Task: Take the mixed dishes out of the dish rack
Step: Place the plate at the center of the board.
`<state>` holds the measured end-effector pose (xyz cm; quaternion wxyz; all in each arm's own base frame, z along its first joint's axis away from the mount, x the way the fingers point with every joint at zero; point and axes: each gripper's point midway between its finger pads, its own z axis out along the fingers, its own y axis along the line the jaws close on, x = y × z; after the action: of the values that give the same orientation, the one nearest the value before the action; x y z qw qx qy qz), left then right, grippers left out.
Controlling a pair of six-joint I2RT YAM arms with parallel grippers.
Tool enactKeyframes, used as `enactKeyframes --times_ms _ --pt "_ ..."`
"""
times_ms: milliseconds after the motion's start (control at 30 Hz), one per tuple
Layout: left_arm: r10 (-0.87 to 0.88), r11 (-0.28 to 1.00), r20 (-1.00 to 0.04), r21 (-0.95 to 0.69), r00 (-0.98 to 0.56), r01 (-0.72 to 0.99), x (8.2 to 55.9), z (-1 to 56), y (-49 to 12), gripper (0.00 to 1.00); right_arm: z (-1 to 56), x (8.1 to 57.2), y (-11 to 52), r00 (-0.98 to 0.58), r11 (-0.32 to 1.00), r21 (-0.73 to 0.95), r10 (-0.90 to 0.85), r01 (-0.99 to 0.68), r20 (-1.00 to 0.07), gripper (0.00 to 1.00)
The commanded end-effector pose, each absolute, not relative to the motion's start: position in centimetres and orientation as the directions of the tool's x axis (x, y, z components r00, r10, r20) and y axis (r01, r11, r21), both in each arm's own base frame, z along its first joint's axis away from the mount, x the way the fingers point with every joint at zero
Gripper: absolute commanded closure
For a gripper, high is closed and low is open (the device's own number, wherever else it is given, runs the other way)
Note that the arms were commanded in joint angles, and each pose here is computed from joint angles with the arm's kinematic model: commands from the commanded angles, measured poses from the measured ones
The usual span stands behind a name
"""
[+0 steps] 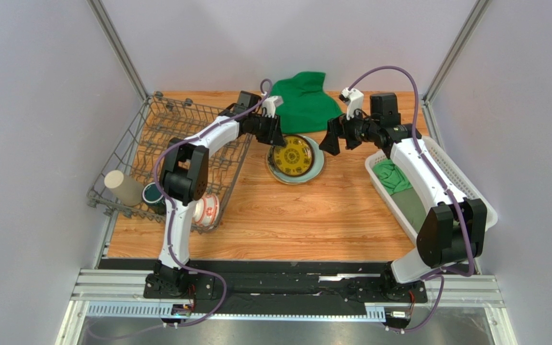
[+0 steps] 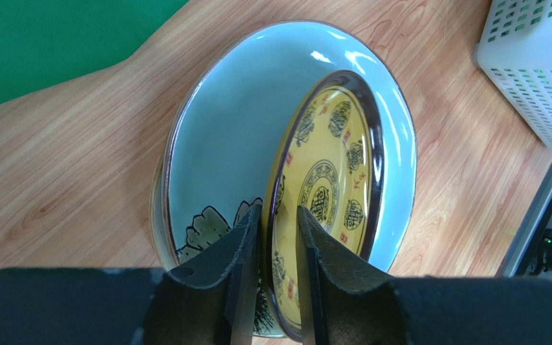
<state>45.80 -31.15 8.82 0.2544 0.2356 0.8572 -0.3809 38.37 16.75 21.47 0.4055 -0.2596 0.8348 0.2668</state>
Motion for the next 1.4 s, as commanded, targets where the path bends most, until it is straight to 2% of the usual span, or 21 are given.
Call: enactKeyframes --times_ms 0,133,367,833,1133,1367 --pt "0.220 0.581 -0.649 -0.512 -0.728 0.633 46.5 9.8 -31.8 0.66 21.9 38.6 17.0 -0.512 0.708 0.226 -0.219 -0.669 -0.831 0.03" --pt "0.234 0.596 -0.653 -0.489 -0.720 0.637 46.6 9.6 -31.5 0.62 21.9 38.6 16.9 -0.514 0.708 0.229 -0.217 -0.668 -0.830 0.03" --pt "0.305 0.670 -0.674 -0.350 -0.672 0.655 46.9 9.2 -30.4 0.53 21.6 38.6 17.0 -0.524 0.704 0.239 -0.218 -0.669 -0.823 0.03" --pt "0.372 0.761 -0.692 -0.155 -0.619 0.630 47.4 10.2 -29.2 0.51 21.5 38.5 17.1 -0.526 0.697 0.246 -0.218 -0.673 -0.822 0.03" --pt "0.373 0.784 -0.812 0.017 -0.449 0.621 46.5 19.9 -26.2 0.50 21.4 38.5 17.1 -0.525 0.699 0.242 -0.220 -0.673 -0.822 0.03" --pt "0.404 0.812 -0.847 0.159 -0.345 0.561 43.8 26.1 -22.1 0.45 21.7 38.6 16.9 -0.522 0.707 0.238 -0.213 -0.665 -0.826 0.02"
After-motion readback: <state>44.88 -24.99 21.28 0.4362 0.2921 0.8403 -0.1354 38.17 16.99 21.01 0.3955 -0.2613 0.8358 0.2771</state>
